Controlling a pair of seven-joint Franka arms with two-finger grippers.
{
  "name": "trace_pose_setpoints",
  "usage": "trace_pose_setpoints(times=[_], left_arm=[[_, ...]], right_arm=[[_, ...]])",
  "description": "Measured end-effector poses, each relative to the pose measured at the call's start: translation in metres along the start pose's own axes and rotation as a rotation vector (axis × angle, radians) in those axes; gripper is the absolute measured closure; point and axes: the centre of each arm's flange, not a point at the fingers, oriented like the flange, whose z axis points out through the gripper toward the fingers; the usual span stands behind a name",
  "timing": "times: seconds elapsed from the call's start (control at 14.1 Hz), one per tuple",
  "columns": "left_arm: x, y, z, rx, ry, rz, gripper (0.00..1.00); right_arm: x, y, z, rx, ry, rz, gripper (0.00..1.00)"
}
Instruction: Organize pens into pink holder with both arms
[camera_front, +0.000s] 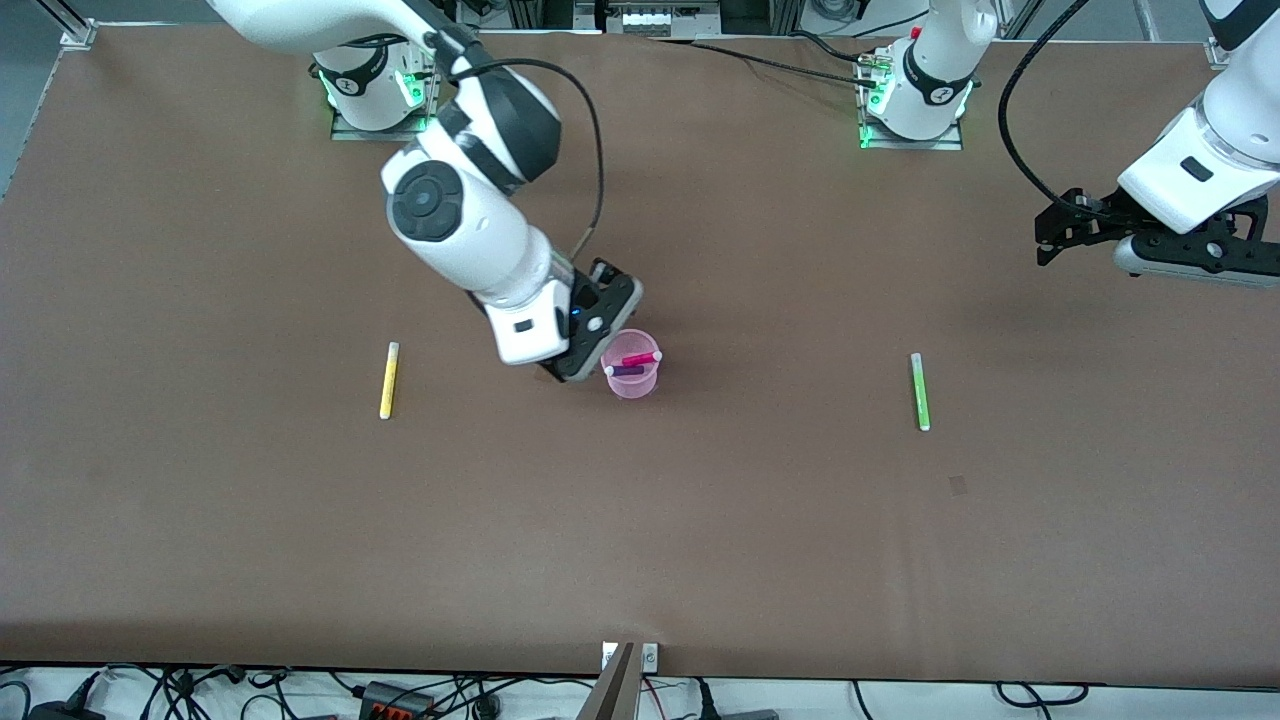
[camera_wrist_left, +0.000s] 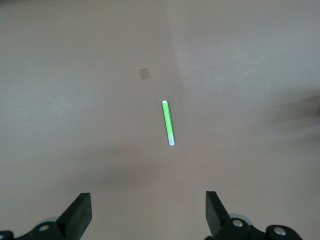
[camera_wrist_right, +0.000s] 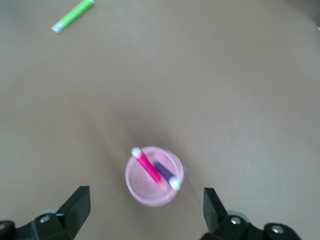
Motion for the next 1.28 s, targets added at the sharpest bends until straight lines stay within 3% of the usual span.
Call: trace_pose_setpoints(times=[0.36, 0.64, 0.85, 1.0, 1.28], left_arm=[[0.0, 0.0, 0.0, 0.0, 0.0, 0.0, 0.0], [0.0, 0.0, 0.0, 0.0, 0.0, 0.0, 0.0], [0.0, 0.0, 0.0, 0.0, 0.0, 0.0, 0.0], [0.0, 0.0, 0.0, 0.0, 0.0, 0.0, 0.0], [0.0, 0.0, 0.0, 0.0, 0.001, 0.001, 0.0]], right_arm=[[-0.043, 0.081, -0.024, -0.002, -0.122, 0.287, 0.0], [-0.097, 0.143, -0.056, -0.005, -0.258, 0.511, 0.0], [-0.132, 0.17, -0.089, -0.056, -0.343, 0.632, 0.0], [-0.148, 0.183, -0.117, -0.124, -0.356, 0.663, 0.0], [-0.184, 0.229, -0.181, -0.222, -0.289, 0.776, 0.0]])
